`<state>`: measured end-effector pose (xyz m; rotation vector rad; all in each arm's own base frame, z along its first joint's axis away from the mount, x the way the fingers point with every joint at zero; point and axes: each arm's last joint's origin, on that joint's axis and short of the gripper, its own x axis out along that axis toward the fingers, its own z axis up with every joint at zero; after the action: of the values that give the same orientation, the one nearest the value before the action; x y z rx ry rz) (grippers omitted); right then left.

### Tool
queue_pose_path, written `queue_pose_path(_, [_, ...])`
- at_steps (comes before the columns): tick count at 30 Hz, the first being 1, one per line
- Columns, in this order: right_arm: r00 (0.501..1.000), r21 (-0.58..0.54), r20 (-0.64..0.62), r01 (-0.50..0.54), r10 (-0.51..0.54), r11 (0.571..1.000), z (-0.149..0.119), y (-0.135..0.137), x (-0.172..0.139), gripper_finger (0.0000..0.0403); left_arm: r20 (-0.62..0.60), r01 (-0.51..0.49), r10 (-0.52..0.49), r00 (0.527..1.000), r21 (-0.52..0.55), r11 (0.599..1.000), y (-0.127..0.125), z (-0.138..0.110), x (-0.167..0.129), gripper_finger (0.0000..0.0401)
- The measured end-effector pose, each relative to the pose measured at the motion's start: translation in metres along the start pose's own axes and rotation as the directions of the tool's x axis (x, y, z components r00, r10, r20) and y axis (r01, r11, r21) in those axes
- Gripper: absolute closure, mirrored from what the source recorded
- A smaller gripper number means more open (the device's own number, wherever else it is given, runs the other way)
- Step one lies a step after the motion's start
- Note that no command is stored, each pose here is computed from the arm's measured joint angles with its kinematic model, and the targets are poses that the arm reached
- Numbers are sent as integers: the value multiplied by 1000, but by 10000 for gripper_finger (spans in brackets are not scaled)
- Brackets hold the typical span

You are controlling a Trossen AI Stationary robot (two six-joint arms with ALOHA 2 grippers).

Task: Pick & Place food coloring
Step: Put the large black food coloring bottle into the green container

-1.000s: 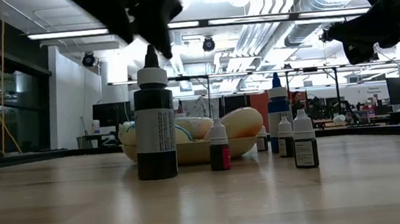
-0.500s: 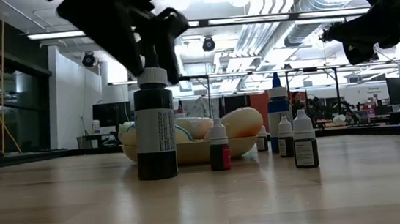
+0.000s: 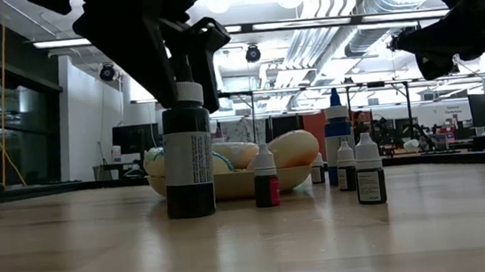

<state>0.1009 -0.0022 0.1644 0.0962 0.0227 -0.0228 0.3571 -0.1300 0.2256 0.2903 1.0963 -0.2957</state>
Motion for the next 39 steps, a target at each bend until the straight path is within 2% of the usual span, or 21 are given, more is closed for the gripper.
queue_pose_path(11, [1000, 0, 0, 0, 0, 1000, 0, 0, 0, 402, -4, 3, -3, 1000, -16, 1000, 0, 0, 1, 211])
queue_pose_path(23, [1000, 0, 0, 0, 0, 1000, 0, 0, 0, 402, 1, 29, -29, 1000, -26, 999, -1, 1, 4, 271])
queue_pose_path(29, [1000, 0, 0, 0, 0, 1000, 0, 0, 0, 402, 3, 29, -29, 1000, -48, 998, -1, 1, 4, 288])
queue_pose_path(39, [1000, 0, 0, 0, 0, 1000, 0, 0, 0, 402, 11, 28, -28, 1000, -97, 995, -1, 5, 0, 293])
